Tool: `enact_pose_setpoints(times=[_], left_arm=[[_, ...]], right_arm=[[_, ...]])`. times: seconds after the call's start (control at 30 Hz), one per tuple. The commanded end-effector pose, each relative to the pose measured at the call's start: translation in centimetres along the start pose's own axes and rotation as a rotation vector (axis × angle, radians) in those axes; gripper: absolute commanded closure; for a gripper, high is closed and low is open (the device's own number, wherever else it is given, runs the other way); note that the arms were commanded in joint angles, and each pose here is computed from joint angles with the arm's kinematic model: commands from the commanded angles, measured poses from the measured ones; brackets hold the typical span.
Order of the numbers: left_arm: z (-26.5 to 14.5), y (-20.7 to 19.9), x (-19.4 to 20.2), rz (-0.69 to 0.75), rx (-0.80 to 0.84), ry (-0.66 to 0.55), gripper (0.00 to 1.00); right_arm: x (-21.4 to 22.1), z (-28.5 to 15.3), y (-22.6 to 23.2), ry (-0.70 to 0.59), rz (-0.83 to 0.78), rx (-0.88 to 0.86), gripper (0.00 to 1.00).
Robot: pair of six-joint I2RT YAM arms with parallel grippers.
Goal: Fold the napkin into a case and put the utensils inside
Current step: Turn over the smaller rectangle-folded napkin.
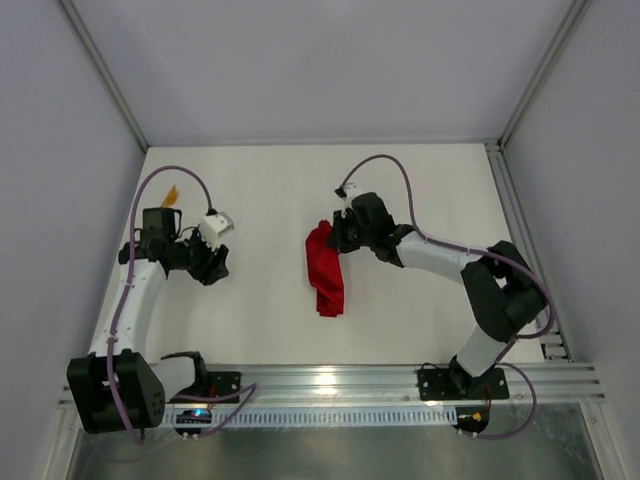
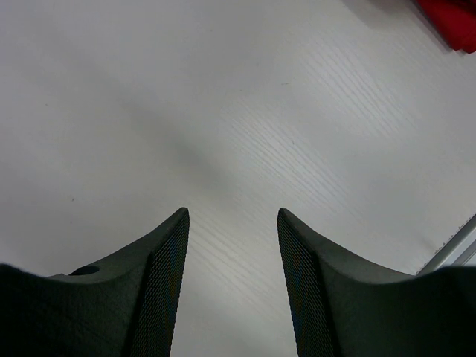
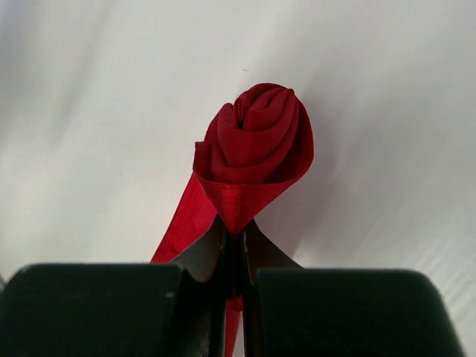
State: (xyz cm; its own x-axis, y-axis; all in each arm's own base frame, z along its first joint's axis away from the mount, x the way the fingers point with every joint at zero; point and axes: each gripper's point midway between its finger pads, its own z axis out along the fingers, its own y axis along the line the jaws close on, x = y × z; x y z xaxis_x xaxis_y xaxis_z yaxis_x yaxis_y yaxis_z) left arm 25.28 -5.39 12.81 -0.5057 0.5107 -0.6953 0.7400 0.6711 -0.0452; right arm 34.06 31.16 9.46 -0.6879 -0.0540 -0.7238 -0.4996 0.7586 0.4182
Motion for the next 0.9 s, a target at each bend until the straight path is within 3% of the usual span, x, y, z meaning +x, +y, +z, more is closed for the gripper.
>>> enact_pose_setpoints(times=[0.0, 0.53, 0.87], left_arm=[[-1.0, 0.4, -0.8, 0.003, -0.039, -0.017, 0.47], [-1.4, 0.7, -0.8, 0.021, -0.063, -0.013, 0.47], [-1.6, 1.0, -0.9, 0.030, -0.076, -0.011, 0.47]], right_arm=[[-1.7, -2.8, -2.9, -0.045, -0.111, 0.166, 0.97], [-4.8, -12.2, -12.6, -0.001, -0.391, 0.782, 0.97], [-7.8, -15.1, -15.2, 0.093, -0.578, 1.046, 0.97]])
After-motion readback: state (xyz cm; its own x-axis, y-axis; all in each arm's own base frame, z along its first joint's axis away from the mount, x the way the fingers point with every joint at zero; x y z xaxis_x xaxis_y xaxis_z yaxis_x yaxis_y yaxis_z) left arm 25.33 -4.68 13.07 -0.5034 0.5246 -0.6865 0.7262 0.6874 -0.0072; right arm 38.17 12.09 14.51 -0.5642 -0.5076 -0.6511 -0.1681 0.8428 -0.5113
